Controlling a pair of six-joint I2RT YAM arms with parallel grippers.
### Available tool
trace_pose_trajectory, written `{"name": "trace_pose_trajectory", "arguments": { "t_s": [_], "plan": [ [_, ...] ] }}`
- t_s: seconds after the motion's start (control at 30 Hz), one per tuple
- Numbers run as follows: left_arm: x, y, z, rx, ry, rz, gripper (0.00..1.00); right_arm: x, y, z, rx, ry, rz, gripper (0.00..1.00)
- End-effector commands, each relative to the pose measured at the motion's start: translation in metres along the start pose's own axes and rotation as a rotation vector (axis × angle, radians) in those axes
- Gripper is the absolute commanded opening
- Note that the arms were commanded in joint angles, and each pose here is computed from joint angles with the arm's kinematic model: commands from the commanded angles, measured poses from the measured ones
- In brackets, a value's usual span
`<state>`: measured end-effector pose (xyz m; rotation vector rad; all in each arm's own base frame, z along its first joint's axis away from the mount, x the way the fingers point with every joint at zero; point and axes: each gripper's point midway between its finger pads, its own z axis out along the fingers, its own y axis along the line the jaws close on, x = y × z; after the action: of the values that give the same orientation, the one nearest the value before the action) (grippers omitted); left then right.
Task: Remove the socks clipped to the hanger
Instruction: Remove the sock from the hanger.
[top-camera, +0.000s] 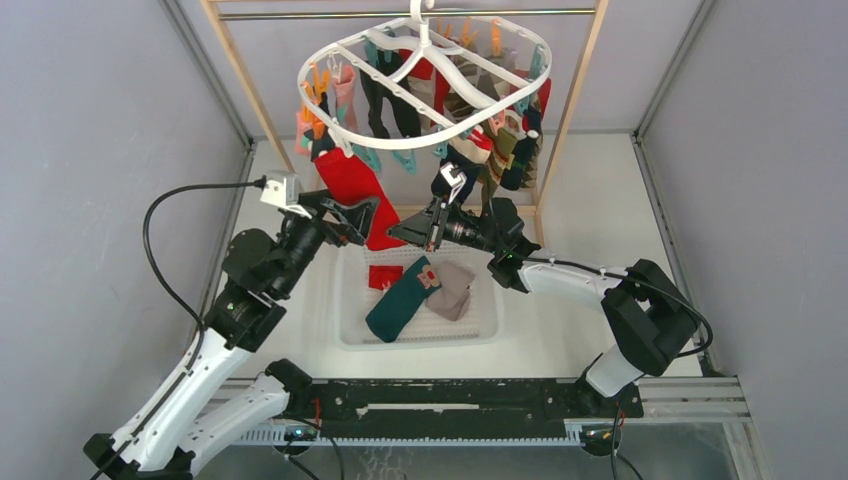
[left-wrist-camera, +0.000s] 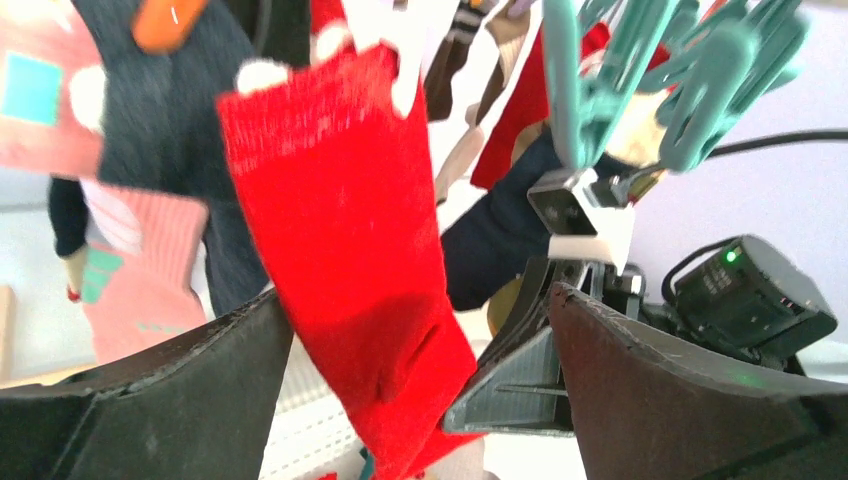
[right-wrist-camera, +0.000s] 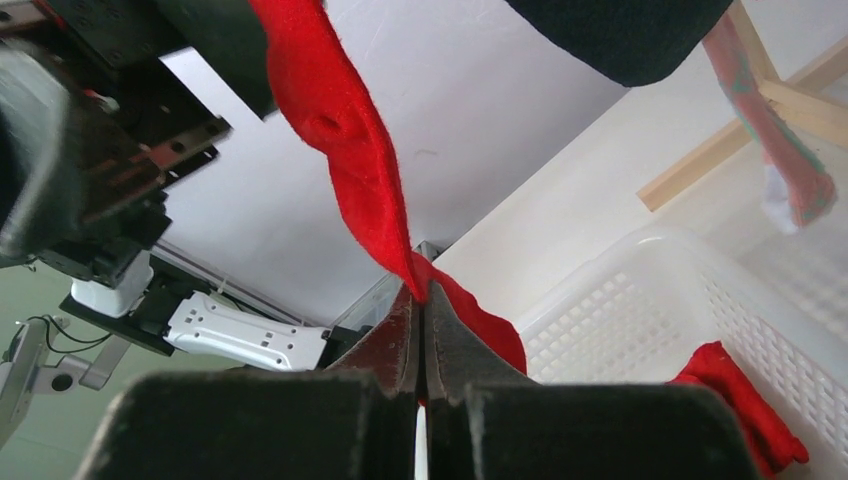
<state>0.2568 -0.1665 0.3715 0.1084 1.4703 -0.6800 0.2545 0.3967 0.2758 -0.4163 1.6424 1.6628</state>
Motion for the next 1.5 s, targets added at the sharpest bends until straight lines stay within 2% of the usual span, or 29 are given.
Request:
{"name": "trace_pose_trajectory", "arguments": {
  "t_s": [0.0, 0.5, 0.9, 1.13, 1.47],
  "plan": [
    [-0.062, -0.008, -0.005, -0.011, -0.124, 0.072, 1.0, -0.013, 0.018, 0.003, -0.046, -0.023, -0.041, 0.0],
    [-0.103, 0.002, 0.018, -0.033, -0.13, 0.131, 0.98, -0.013, 0.022, -0.004, -0.039, -0.014, -0.055, 0.0],
    [-0.112, -0.021, 0.034, 0.153, -0.12, 0.126, 0.87, -0.015, 0.019, -0.011, -0.028, -0.015, -0.063, 0.0],
    [-0.111, -0.026, 0.032, 0.185, -0.13, 0.117, 0.84, -0.013, 0.014, -0.011, -0.026, -0.012, -0.055, 0.0],
    [-0.112, 0.01, 0.005, -0.035, -0.129, 0.146, 0.87, -0.008, 0.008, -0.008, -0.031, -0.004, -0.038, 0.0]
  ]
}}
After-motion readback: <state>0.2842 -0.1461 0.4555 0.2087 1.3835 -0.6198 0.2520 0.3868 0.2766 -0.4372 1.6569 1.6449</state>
